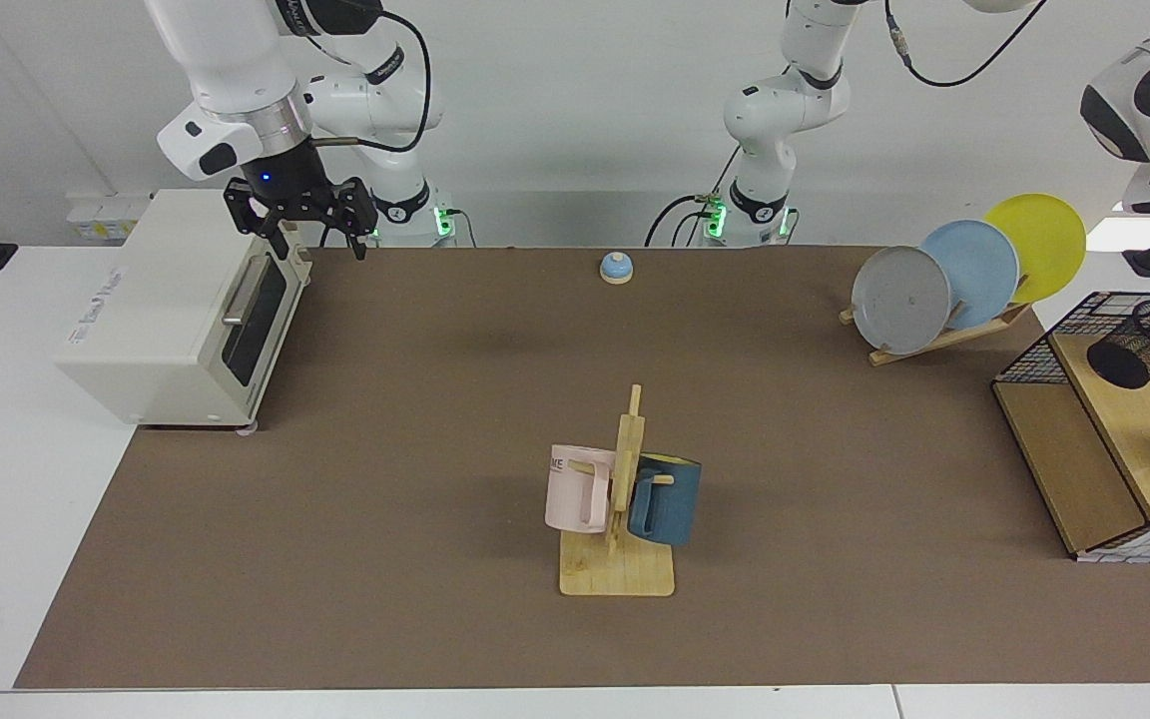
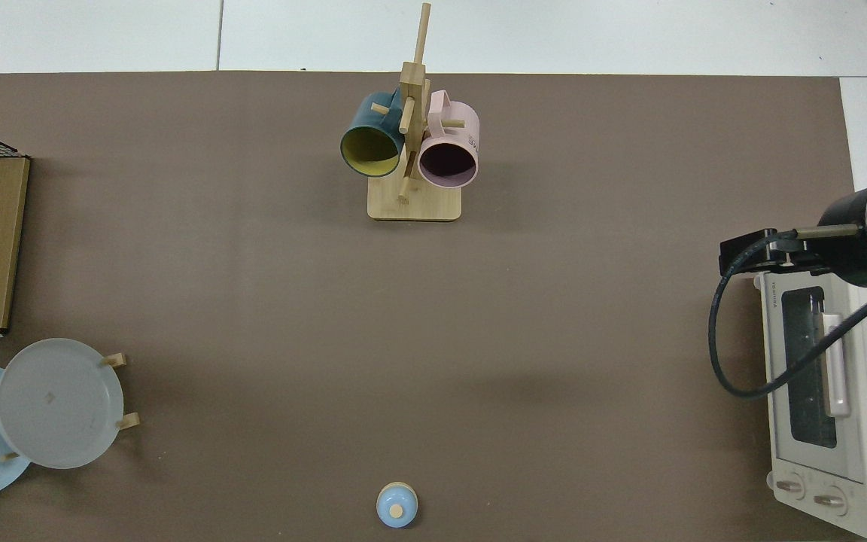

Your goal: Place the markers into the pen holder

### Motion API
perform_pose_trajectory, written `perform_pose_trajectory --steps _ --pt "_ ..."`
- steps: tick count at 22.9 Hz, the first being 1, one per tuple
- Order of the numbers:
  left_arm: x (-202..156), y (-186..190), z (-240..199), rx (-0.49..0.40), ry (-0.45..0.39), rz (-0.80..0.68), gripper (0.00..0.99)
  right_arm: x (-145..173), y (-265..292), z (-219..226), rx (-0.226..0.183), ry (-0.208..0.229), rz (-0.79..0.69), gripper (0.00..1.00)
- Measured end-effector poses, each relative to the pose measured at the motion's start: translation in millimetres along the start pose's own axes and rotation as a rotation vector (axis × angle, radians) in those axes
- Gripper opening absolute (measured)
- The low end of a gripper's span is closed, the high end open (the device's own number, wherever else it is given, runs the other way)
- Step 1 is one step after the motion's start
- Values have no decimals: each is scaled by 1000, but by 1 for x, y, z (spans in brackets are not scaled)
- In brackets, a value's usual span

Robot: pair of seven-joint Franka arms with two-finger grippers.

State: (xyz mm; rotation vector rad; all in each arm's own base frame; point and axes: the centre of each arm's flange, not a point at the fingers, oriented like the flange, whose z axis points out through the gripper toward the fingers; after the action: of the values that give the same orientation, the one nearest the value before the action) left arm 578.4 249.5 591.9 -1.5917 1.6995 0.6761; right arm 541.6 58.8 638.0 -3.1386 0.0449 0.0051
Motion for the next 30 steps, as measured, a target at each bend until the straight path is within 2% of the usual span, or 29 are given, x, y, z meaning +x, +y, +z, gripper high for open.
perform_pose_trajectory --steps 30 --pt "57 23 46 -72 77 84 154 0 0 0 0 0 0 1000"
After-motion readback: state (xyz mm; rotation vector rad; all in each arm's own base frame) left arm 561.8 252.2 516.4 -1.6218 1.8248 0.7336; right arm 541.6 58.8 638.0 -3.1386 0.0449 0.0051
